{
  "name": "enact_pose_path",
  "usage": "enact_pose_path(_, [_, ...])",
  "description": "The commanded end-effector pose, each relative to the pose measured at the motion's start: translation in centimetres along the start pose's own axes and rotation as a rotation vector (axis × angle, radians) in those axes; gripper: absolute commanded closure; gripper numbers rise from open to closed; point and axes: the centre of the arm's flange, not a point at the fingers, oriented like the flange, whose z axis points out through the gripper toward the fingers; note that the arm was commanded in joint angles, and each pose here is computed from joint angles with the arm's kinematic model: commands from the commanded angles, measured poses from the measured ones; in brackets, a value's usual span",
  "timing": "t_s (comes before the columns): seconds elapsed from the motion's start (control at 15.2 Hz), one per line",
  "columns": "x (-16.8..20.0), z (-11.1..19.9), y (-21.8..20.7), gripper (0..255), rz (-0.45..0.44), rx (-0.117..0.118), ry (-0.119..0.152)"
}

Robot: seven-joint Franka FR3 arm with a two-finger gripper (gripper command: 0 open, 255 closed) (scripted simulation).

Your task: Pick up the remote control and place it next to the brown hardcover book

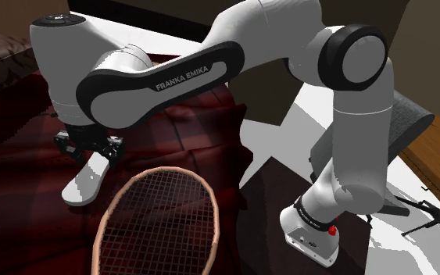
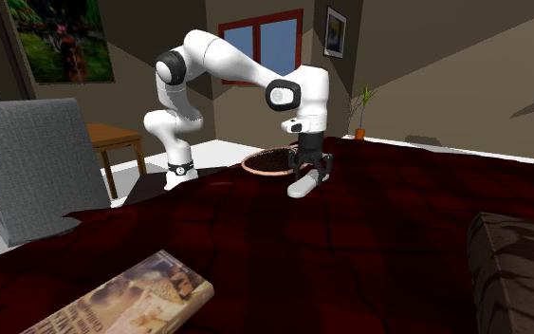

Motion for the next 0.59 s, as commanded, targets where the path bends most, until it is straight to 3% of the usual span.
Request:
enact_pose_path(0.0, [0.0,0.0,0.0,255,0.000,0.000,0.000])
enact_pose_path(0.26, [0.0,0.0,0.0,255,0.000,0.000,0.000])
enact_pose_path(0.53, [0.0,-2.1,0.0,255,0.000,0.000,0.000])
